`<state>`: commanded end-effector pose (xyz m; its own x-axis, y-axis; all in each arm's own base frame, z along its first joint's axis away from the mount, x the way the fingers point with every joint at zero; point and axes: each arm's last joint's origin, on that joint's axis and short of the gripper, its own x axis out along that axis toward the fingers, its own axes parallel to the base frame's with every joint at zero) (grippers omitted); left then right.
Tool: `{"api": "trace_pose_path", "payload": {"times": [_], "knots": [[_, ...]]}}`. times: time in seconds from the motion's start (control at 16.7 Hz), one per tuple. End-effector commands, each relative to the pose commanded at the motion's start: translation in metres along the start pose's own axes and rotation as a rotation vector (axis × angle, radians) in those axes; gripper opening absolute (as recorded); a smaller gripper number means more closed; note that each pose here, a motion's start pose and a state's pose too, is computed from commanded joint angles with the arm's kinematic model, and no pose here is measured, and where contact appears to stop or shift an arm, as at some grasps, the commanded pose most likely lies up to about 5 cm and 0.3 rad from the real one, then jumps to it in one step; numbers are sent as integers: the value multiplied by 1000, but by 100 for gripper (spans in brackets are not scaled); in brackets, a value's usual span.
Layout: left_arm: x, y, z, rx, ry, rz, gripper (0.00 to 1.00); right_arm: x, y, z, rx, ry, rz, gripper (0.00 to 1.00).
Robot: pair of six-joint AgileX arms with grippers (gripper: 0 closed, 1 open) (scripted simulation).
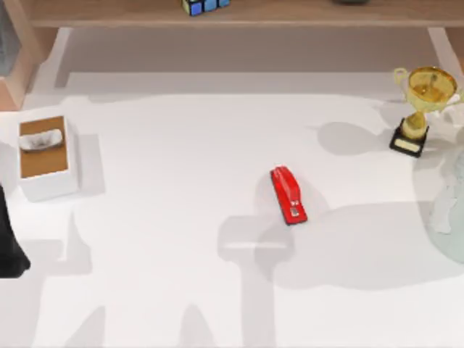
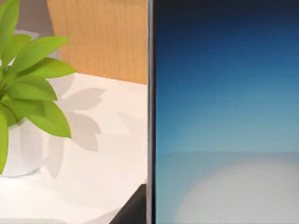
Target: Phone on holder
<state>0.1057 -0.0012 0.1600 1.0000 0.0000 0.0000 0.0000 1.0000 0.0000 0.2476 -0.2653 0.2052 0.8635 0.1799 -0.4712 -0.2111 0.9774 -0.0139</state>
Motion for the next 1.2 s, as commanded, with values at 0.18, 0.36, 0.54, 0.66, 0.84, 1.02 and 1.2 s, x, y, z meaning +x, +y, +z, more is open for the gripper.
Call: {"api": "trace_pose_path", "payload": {"times": [0.18,0.36,0.54,0.66,0.84,1.02,1.2], "knots": [[0,0,0,0,0,0,100,7,-3,-4,29,-11,13,0],[0,0,0,0,0,0,100,7,-3,-4,29,-11,13,0],[0,0,0,0,0,0,100,7,-3,-4,29,-11,13,23],[0,0,0,0,0,0,100,7,-3,-4,29,-11,13,38],[0,0,0,0,0,0,100,7,-3,-4,29,-11,13,60],[0,0,0,0,0,0,100,7,-3,-4,29,-11,13,83],[0,0,0,0,0,0,100,7,-3,-4,29,-11,13,100]]}}
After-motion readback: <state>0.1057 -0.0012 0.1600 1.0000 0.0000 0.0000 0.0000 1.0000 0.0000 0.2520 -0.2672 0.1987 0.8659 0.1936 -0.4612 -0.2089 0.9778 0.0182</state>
